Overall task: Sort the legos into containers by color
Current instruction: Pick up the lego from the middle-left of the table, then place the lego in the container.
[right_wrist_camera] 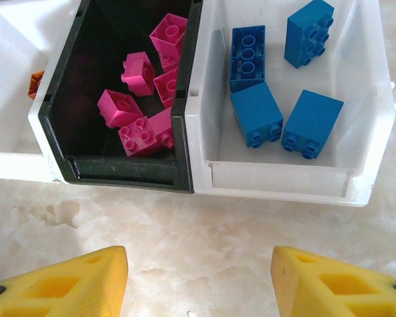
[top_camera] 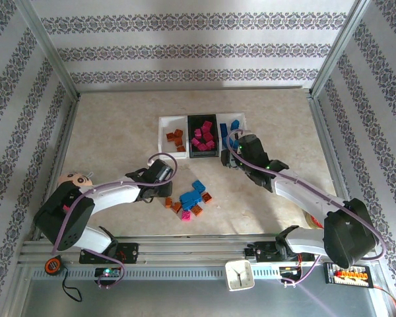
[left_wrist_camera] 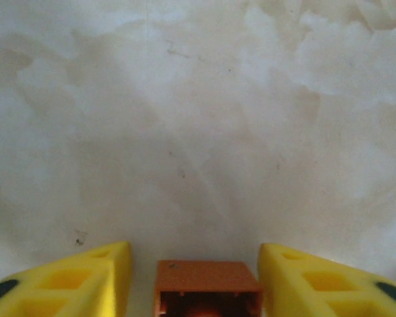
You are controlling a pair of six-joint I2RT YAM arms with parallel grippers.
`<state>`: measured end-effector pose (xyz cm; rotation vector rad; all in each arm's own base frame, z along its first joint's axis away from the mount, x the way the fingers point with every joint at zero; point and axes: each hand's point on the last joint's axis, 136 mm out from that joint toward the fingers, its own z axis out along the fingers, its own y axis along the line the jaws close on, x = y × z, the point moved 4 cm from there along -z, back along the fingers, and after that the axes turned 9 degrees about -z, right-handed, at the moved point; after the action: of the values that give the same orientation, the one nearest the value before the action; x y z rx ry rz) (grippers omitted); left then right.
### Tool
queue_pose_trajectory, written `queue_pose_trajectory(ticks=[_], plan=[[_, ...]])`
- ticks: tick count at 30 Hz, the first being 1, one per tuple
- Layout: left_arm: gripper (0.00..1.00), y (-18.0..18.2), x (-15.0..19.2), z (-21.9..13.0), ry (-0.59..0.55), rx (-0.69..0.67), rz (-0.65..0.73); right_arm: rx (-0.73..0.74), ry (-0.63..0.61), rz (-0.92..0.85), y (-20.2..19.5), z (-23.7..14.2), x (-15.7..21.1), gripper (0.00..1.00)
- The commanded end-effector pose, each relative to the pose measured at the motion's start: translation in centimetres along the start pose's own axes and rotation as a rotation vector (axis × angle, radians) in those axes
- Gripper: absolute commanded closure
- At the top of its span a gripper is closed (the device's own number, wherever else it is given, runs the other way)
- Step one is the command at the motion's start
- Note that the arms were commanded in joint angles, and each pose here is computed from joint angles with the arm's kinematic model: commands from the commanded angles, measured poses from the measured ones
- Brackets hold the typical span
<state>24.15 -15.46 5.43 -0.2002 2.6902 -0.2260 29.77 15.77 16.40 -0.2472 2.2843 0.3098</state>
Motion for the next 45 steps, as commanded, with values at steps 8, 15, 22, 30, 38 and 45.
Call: queue_pose_trajectory(ticks=[8,15,22,30,38,45], plan=[[0.72,-0.7,1.1,-2.2,-0.019,0.140,-0.064,-0.013,-0.012,0.040,0.0,-0.5,1.5,0.40],[0.73,-2.2,-3.7,-6.9,-0.166,0.183,-0.064,-0.041,-0.022,0.055,0.5,-1.7,3.3,0.40],[0.74,-4.3,-12.6,-6.8,-0.272,0.143,-0.076,-0.050,0.011,0.047,1.1,-1.9,5.5,0.40],[0.75,-4.8,-20.8,-1.6,-0.256,0.049,-0.117,-0.038,0.023,0.046,0.7,-2.9,7.0,0.39],[0.50,-4.9,-23.9,2.0,-0.200,0.012,-0.149,-0.032,0.013,0.058,0.2,-4.0,7.6,0.37],[0.21,-6.0,-23.4,-1.5,-0.228,0.122,-0.150,-0.039,-0.001,0.062,0.1,-4.5,7.5,0.34]])
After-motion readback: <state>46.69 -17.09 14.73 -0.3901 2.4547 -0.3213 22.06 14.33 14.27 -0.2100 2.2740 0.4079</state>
